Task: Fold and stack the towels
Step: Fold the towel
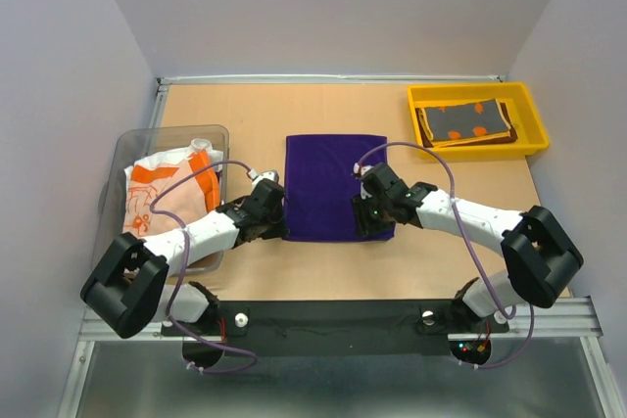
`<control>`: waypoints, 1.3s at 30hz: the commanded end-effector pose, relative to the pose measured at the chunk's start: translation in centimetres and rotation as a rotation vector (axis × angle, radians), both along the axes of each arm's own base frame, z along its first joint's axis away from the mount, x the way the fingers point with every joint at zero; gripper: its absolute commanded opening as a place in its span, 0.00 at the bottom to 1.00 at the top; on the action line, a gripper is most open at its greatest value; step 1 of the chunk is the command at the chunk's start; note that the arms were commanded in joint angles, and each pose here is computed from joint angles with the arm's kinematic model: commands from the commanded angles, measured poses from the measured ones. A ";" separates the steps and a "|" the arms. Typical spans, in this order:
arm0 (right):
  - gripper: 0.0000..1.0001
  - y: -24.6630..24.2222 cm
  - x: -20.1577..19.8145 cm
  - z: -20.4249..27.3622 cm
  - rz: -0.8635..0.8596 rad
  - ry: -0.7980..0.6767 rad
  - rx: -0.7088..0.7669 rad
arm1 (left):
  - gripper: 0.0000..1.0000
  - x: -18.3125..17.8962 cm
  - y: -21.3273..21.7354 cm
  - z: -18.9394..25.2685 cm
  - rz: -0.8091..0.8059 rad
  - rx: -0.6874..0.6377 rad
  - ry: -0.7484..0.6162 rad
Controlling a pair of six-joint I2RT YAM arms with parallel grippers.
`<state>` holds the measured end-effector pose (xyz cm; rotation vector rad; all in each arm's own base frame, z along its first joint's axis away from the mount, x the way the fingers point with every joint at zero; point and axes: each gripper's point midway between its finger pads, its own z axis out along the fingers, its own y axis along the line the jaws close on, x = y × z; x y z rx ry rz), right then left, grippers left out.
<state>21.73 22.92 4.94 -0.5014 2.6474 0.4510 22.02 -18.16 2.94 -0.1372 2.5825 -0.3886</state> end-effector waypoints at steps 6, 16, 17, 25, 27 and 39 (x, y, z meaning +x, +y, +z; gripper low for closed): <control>0.45 -0.2 2.0 1.3 -0.055 -0.123 -0.003 | 0.01 1.0 -1.1 2.3 -0.019 -0.043 -0.064; 0.45 -2.1 1.8 0.5 -0.120 -0.136 -0.050 | 0.01 0.5 -0.2 3.9 0.007 -0.042 -0.074; 0.45 -2.2 1.7 0.3 -0.122 -0.134 -0.056 | 0.01 0.1 -0.1 3.2 0.005 -0.033 -0.056; 0.45 -3.3 0.8 -1.4 -0.178 -0.092 -0.089 | 0.01 -0.8 1.1 -0.2 0.016 0.032 0.006; 0.45 -3.9 0.4 -2.0 -0.199 -0.074 -0.110 | 0.01 -0.9 1.5 -0.7 0.025 0.055 0.011; 0.43 -5.7 -1.8 -1.8 -0.274 -0.008 -0.133 | 0.12 -1.7 2.0 -0.5 0.029 0.056 0.025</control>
